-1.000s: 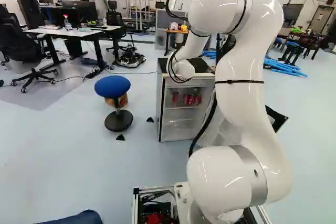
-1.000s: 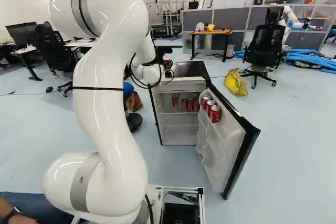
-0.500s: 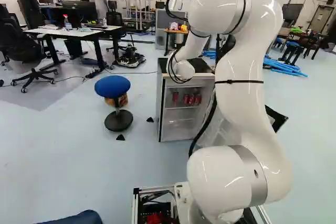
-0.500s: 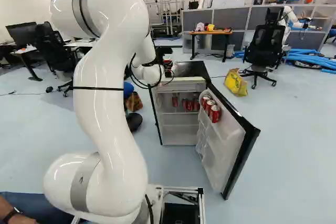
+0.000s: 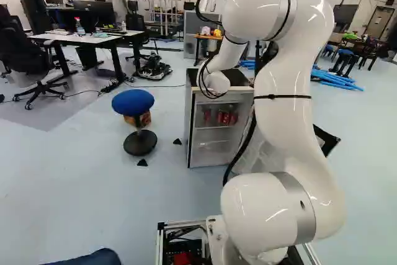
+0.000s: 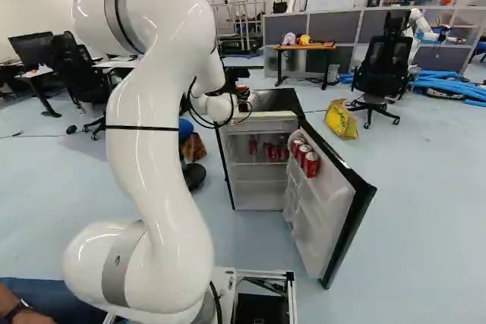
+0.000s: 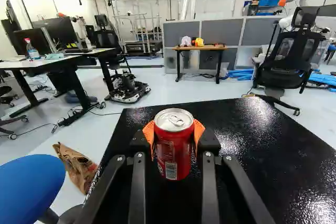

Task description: Grab a drink from the fridge

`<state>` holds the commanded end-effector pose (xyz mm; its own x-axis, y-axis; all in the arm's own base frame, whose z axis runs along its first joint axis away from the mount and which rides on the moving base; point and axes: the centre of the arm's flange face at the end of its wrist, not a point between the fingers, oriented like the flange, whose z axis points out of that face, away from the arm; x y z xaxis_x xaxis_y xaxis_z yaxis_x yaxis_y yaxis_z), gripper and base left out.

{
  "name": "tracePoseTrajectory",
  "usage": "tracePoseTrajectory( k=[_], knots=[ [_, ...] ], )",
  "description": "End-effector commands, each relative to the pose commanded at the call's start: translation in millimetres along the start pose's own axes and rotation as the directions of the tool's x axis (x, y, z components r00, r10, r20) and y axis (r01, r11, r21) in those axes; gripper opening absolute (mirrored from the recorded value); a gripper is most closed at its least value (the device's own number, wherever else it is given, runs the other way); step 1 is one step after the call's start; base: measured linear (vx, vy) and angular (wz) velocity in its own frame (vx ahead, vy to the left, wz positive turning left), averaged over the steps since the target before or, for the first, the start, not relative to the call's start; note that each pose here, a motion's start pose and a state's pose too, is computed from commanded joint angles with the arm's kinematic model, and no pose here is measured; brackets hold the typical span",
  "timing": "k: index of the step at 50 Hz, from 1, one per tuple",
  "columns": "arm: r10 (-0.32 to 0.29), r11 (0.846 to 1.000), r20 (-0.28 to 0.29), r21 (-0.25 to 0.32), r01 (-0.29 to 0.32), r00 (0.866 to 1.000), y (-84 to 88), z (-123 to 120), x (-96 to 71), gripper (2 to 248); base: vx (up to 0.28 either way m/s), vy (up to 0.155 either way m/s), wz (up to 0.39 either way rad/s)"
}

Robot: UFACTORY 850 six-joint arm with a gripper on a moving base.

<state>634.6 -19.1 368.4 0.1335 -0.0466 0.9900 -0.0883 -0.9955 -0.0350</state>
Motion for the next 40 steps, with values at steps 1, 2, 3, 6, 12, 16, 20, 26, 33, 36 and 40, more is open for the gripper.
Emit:
tracePoseTrajectory(
  k=[1, 2, 3, 6, 12, 16, 20, 26, 33, 36, 40],
  knots=[
    [0.000, 1.000, 0.000, 0.000, 0.000, 1.000, 0.0, 0.0, 0.0, 94, 0.000, 0.000, 0.000],
    [0.000, 1.000, 0.000, 0.000, 0.000, 1.000, 0.0, 0.0, 0.0, 94, 0.000, 0.000, 0.000],
    [0.000, 1.000, 0.000, 0.000, 0.000, 1.000, 0.0, 0.0, 0.0, 94, 0.000, 0.000, 0.000],
    [0.000, 1.000, 0.000, 0.000, 0.000, 1.000, 0.0, 0.0, 0.0, 94, 0.000, 0.000, 0.000],
    [0.000, 1.000, 0.000, 0.000, 0.000, 1.000, 0.0, 0.0, 0.0, 94, 0.000, 0.000, 0.000],
    [0.000, 1.000, 0.003, 0.000, 0.000, 1.000, 0.0, 0.0, -0.3, 94, 0.000, 0.000, 0.000],
    [0.000, 1.000, 0.009, 0.000, 0.000, 1.000, 0.0, 0.0, -0.8, 94, 0.000, 0.000, 0.000],
    [0.000, 1.000, 0.019, 0.000, 0.000, 1.000, 0.0, 0.0, -1.7, 94, 0.000, 0.000, 0.000],
    [0.000, 1.000, 0.021, 0.000, 0.000, 1.000, 0.0, 0.0, -1.8, 94, 0.000, 0.000, 0.000],
    [0.000, 1.000, 0.021, 0.000, 0.000, 1.000, 0.0, 0.0, -1.8, 94, 0.000, 0.000, 0.000],
    [0.000, 1.000, 0.021, 0.000, 0.000, 1.000, 0.0, 0.0, -1.8, 94, 0.000, 0.000, 0.000]
  ],
)
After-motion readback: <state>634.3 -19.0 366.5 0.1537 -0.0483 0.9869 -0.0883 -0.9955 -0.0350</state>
